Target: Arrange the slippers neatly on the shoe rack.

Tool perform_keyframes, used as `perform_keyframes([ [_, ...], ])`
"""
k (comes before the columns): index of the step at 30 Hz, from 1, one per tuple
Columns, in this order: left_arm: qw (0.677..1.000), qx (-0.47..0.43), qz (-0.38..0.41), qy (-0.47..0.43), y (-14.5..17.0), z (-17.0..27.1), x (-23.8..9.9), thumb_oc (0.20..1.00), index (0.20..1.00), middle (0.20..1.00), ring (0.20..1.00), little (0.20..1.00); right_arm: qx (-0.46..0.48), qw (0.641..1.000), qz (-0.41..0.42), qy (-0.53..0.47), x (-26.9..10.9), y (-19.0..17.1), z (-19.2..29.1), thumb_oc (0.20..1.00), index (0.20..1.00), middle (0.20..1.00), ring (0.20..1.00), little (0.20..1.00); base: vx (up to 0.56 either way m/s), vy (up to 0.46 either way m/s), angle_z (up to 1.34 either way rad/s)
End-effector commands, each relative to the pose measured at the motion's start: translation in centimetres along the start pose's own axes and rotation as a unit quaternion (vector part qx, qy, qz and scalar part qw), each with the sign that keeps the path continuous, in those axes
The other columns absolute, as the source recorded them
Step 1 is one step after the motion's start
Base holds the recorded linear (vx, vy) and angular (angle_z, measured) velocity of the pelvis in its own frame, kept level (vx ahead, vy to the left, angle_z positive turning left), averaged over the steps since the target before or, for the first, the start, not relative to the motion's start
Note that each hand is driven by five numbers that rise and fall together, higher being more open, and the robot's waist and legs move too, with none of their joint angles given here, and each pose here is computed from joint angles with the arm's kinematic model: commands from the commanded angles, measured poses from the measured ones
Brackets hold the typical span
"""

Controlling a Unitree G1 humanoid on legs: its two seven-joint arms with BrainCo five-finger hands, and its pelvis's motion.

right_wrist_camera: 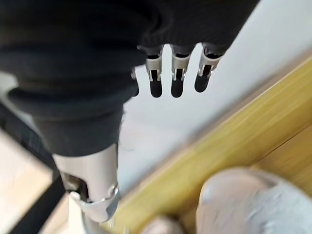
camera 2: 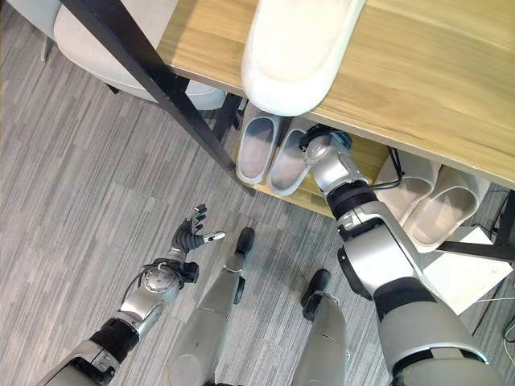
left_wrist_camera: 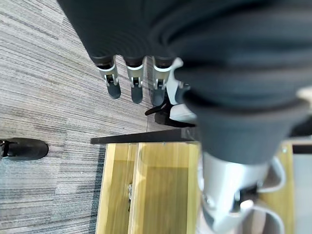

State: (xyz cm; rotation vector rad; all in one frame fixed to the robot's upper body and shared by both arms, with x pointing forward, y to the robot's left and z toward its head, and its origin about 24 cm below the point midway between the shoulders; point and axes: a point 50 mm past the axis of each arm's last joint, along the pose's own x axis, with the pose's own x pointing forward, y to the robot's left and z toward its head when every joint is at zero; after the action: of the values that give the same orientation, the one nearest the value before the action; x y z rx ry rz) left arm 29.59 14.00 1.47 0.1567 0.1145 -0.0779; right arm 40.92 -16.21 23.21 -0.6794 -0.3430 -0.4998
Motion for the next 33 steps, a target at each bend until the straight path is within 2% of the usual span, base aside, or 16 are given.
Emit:
perform_keyframes([
  [1, 1.0, 0.009, 0.023, -0.009, 0.7, 0.3, 0.3, 1.0, 1.0, 1.0, 1.0, 1.0, 0.093, 0.994, -0.044, 0.025, -0.1, -0.8, -0.2, 1.0, 1.0, 1.0, 1.0, 1.0, -0.01, -0.013, -0.11],
  [2, 1.0, 0.011, 0.021, -0.007, 0.7, 0.2, 0.3, 1.0, 1.0, 1.0, 1.0, 1.0, 0.111, 0.992, -0.034, 0.046, -0.5, -0.2, -1.0, 1.0, 1.0, 1.0, 1.0, 1.0, -0.02, -0.019, -0.13],
  [4, 1.0, 0.018, 0.016, -0.004, 0.5, 0.2, 0.3, 1.0, 1.0, 1.0, 1.0, 1.0, 0.217, 0.969, -0.023, 0.114, -1.3, 1.0, -2.4, 1.0, 1.0, 1.0, 1.0, 1.0, -0.02, -0.041, -0.1],
  [6, 1.0, 0.019, 0.014, -0.004, 0.5, 0.2, 0.3, 1.0, 1.0, 1.0, 1.0, 1.0, 0.251, 0.959, -0.018, 0.133, -1.3, 1.3, -2.6, 1.0, 1.0, 1.0, 1.0, 1.0, -0.01, -0.036, -0.01],
  [8, 1.0, 0.028, 0.003, -0.002, 0.4, 0.2, 0.3, 1.0, 1.0, 1.0, 1.0, 1.0, 0.338, 0.919, -0.002, 0.203, -1.3, 2.1, -3.8, 1.0, 1.0, 1.0, 1.0, 1.0, 0.05, -0.071, 0.1],
  [12, 0.999, 0.034, -0.006, 0.0, 0.5, 0.2, 0.3, 1.0, 1.0, 1.0, 1.0, 1.0, 0.384, 0.897, 0.022, 0.218, 0.1, 1.8, -2.7, 1.0, 1.0, 1.0, 1.0, 1.0, 0.07, -0.053, 0.13],
  [17, 0.999, 0.036, -0.012, -0.006, 0.6, 0.4, 0.3, 1.0, 1.0, 1.0, 1.0, 1.0, 0.401, 0.89, 0.033, 0.215, 1.4, 1.2, -1.2, 1.0, 1.0, 1.0, 1.0, 1.0, 0.03, -0.006, 0.15],
  [24, 0.999, 0.045, -0.022, -0.007, 0.1, 0.4, 0.7, 1.0, 1.0, 1.0, 1.0, 1.0, 0.384, 0.904, 0.032, 0.185, 2.4, -0.1, -0.2, 1.0, 1.0, 1.0, 1.0, 1.0, 0.03, 0.004, 0.01],
  [29, 0.999, 0.051, -0.003, 0.015, 0.6, -0.3, 0.8, 1.0, 1.0, 1.0, 1.0, 1.0, 0.332, 0.926, 0.079, 0.16, -0.3, 2.8, -1.1, 1.0, 1.0, 1.0, 1.0, 1.0, -0.03, 0.03, -0.1],
  [30, 0.997, 0.066, 0.0, 0.033, 0.9, -1.3, 0.5, 1.0, 1.0, 1.0, 1.0, 1.0, 0.314, 0.931, 0.109, 0.152, -2.3, 4.2, -2.0, 1.0, 1.0, 1.0, 1.0, 1.0, 0.03, -0.023, -0.35],
  [33, 0.995, 0.085, -0.003, 0.059, 1.3, -2.5, 0.2, 1.0, 1.0, 1.0, 1.0, 1.0, 0.297, 0.93, 0.152, 0.155, -5.2, 6.1, -3.5, 1.0, 1.0, 1.0, 1.0, 1.0, 0.05, -0.023, -0.37],
])
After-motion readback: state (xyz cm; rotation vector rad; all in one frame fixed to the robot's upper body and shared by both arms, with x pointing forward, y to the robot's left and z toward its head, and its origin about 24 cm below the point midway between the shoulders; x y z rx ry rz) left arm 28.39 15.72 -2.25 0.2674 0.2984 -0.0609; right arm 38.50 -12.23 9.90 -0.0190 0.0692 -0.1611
